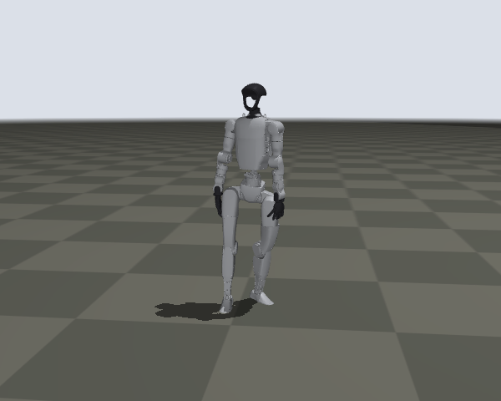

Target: In place motions

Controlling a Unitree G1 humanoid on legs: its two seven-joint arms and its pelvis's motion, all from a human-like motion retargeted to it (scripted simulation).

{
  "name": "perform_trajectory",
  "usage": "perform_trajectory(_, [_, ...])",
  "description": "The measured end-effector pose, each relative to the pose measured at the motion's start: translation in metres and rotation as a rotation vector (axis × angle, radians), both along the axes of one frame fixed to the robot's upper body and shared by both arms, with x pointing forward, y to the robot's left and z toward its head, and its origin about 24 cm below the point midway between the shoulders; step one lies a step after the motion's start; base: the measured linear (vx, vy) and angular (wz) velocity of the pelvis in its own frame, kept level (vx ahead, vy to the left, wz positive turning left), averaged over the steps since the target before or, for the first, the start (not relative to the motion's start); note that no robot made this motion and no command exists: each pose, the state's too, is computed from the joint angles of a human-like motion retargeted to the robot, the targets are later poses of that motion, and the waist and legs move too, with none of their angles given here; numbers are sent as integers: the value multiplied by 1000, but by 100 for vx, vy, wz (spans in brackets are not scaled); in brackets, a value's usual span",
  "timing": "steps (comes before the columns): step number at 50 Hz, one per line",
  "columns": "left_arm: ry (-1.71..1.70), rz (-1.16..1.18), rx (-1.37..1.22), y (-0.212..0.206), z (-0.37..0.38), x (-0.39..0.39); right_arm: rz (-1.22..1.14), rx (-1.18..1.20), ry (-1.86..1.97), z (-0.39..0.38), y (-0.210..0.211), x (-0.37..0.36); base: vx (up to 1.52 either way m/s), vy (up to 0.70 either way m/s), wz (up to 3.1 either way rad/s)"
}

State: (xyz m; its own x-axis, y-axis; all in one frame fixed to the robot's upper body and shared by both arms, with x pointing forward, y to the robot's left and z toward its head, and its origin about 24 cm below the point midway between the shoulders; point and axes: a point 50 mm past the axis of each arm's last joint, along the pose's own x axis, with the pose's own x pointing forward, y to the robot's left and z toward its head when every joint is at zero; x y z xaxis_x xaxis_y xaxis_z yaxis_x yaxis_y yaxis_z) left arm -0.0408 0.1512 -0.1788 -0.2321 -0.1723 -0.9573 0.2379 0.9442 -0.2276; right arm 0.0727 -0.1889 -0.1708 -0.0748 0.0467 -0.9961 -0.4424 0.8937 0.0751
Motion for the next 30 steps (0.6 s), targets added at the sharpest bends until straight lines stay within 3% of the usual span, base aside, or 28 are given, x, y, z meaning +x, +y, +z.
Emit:
perform_trajectory(13, [-26,75,31,4,-1,5,-4,-36,16,-3,-11,-24,-1,-11,39])
perform_trajectory(30, [-40,110,91,20,0,11,-116,-82,110,-3,-17,-65,-1,-12,138])
